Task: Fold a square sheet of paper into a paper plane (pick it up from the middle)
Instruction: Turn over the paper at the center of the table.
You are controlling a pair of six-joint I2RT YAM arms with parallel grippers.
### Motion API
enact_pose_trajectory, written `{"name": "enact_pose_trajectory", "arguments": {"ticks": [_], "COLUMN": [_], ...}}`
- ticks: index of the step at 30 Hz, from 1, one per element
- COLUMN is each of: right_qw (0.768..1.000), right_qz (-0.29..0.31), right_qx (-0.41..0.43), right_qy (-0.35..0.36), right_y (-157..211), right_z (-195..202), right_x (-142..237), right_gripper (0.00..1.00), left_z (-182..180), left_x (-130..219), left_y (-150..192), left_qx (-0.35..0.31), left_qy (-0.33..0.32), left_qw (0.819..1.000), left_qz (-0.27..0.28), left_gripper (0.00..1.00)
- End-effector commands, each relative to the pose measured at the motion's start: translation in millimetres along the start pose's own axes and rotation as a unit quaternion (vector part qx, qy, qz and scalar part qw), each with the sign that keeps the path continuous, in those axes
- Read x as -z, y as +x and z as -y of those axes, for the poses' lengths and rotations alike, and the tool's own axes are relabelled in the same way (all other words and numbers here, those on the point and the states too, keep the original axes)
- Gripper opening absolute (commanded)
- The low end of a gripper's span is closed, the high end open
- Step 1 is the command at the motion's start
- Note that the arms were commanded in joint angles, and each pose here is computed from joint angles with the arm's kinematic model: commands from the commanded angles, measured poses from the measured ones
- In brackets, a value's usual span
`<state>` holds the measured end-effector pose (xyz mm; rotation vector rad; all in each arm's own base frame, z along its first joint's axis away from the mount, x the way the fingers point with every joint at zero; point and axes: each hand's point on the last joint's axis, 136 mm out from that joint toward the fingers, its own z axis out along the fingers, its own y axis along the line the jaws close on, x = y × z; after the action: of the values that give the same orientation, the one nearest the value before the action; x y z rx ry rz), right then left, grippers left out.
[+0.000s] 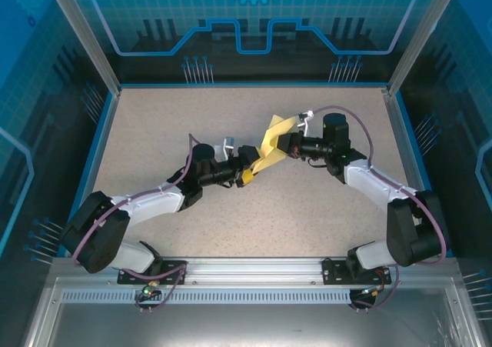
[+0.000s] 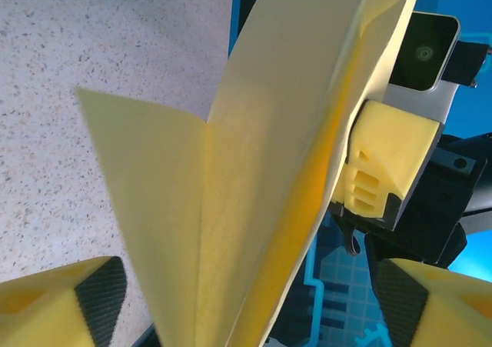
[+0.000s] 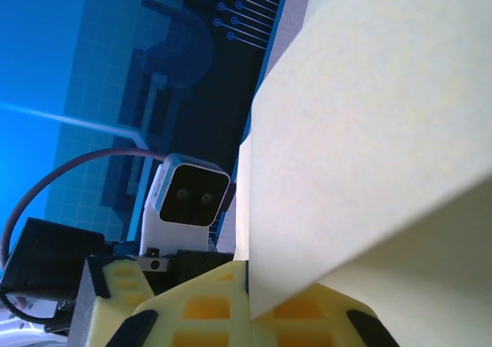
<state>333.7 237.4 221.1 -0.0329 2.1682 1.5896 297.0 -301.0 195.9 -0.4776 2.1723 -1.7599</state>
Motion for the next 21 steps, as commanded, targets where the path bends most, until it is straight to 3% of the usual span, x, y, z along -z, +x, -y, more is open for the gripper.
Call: {"name": "enact_pose_trajectory", "arguments": {"ticks": [1,10,21], "right_qw": [1.000,1.000,1.000], "right_qz": [0.000,-0.011,-0.015], "right_qx": [0.017,0.011,0.003], "right_qy": [-0.027,-0.027,-0.021], "right_y": [-0.5,5.5,5.8], "right_z": [-17.7,-14.3,-3.6], "right_x": [4.9,4.4,0.4], "right_gripper": [0.05,0.04,0.04], "left_z": [29.1,30.7,26.7], "left_x": [-5.1,-9.2,-5.2], "left_y": [-6.2,-7.6,-7.9], "left_qx": [-0.032,-0.063,-0.080], "left_qy": [0.031,0.013,-0.009], "left_qw": [0.999,0.998,0.997], "left_qz": [0.000,-0.012,-0.021], "left_gripper": [0.80,0.54,0.35]}}
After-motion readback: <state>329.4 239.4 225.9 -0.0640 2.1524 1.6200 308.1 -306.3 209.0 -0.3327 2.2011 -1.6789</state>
